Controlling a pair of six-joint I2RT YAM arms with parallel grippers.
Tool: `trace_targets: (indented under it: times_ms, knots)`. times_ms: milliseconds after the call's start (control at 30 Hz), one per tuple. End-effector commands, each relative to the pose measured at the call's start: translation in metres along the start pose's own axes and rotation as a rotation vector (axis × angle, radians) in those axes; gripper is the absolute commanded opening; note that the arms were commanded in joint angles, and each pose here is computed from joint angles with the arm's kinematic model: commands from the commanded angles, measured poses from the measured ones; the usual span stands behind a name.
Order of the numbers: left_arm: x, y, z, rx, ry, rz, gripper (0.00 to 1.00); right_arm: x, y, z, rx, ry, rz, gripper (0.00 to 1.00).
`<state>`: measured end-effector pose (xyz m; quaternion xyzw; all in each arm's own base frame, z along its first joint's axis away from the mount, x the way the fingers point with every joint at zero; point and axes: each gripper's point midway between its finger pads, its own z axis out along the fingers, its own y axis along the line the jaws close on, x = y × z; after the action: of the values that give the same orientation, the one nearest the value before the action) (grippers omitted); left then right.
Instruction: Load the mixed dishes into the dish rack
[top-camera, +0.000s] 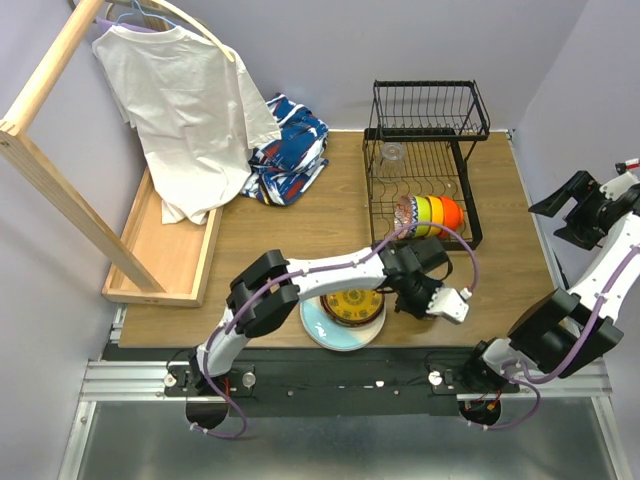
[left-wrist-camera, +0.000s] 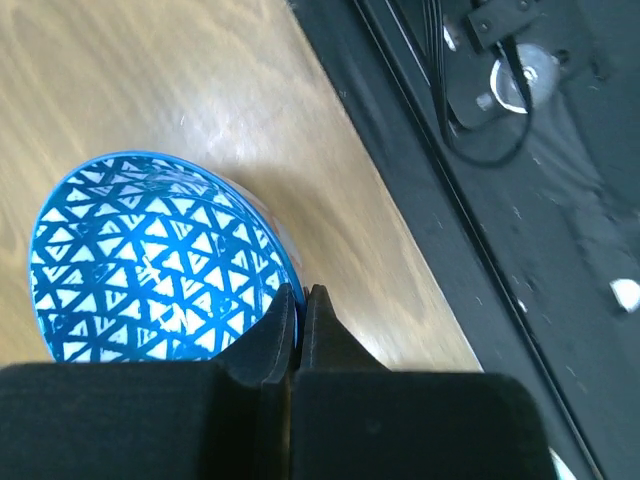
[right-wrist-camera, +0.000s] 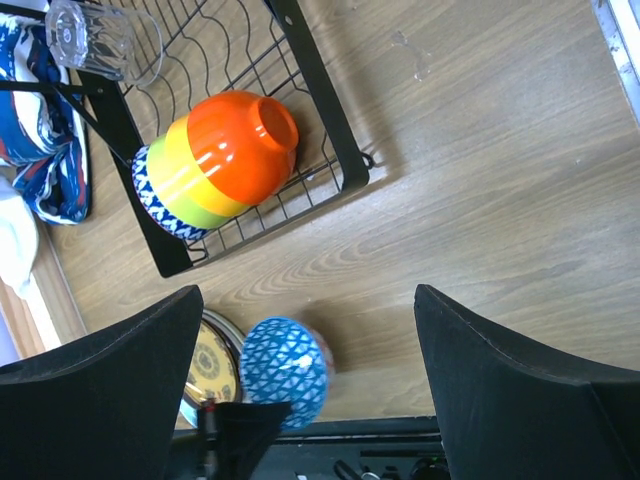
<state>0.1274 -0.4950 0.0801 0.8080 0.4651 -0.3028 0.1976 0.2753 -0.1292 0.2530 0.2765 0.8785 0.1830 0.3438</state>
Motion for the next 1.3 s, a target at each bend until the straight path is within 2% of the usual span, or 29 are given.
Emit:
trace_targets:
  times_ms: [0, 133, 167, 233, 267, 367, 433, 467, 500, 533, 567, 633, 700, 867, 1267]
  knots:
    - [-0.045, 0.003, -0.071, 0.003, -0.143, -0.045, 0.00, 0.003, 0.002, 0.000, -0.011, -0.021, 0.011, 0.93]
    - [-0.083, 0.025, -0.144, -0.046, -0.280, -0.098, 0.00, 0.004, -0.002, 0.009, -0.022, -0.012, 0.027, 0.93]
    - [-0.086, 0.044, -0.174, -0.093, -0.338, -0.167, 0.00, 0.004, -0.006, 0.012, -0.017, 0.000, 0.030, 0.93]
    - [-0.091, 0.057, -0.207, -0.128, -0.414, -0.222, 0.00, 0.004, -0.011, 0.014, 0.003, 0.010, 0.020, 0.93]
    - [-0.080, 0.080, -0.231, -0.191, -0.463, -0.299, 0.00, 0.004, -0.013, 0.013, 0.006, 0.009, -0.018, 0.93]
    - [-0.068, 0.102, -0.259, -0.261, -0.546, -0.358, 0.00, 0.000, -0.008, 0.015, -0.018, -0.015, -0.105, 0.93]
    - [-0.048, 0.118, -0.274, -0.308, -0.597, -0.485, 0.00, -0.006, 0.003, 0.022, 0.001, -0.048, -0.165, 0.93]
    - [-0.043, 0.127, -0.277, -0.354, -0.650, -0.477, 0.00, -0.009, 0.008, 0.027, 0.011, -0.054, -0.202, 0.93]
    - [-0.040, 0.130, -0.281, -0.349, -0.705, -0.579, 0.00, -0.012, 0.007, 0.029, 0.051, -0.064, -0.230, 0.93]
    - [-0.033, 0.137, -0.290, -0.379, -0.750, -0.610, 0.00, -0.017, 0.015, 0.033, 0.054, -0.086, -0.265, 0.93]
    - [-0.033, 0.145, -0.297, -0.412, -0.821, -0.587, 0.00, -0.022, 0.017, 0.032, 0.067, -0.104, -0.274, 0.93]
    - [-0.034, 0.150, -0.305, -0.381, -0.924, -0.695, 0.00, -0.029, 0.014, 0.035, 0.108, -0.115, -0.280, 0.93]
    - [-0.034, 0.158, -0.308, -0.398, -1.016, -0.687, 0.00, -0.035, 0.011, 0.037, 0.147, -0.119, -0.303, 0.93]
    - [-0.018, 0.181, -0.298, -0.367, -1.166, -0.834, 0.00, -0.045, 0.005, 0.053, 0.182, -0.073, -0.292, 0.93]
    - [0.033, 0.211, -0.269, -0.351, -1.321, -1.067, 0.00, -0.028, 0.001, 0.051, 0.201, -0.039, -0.290, 0.93]
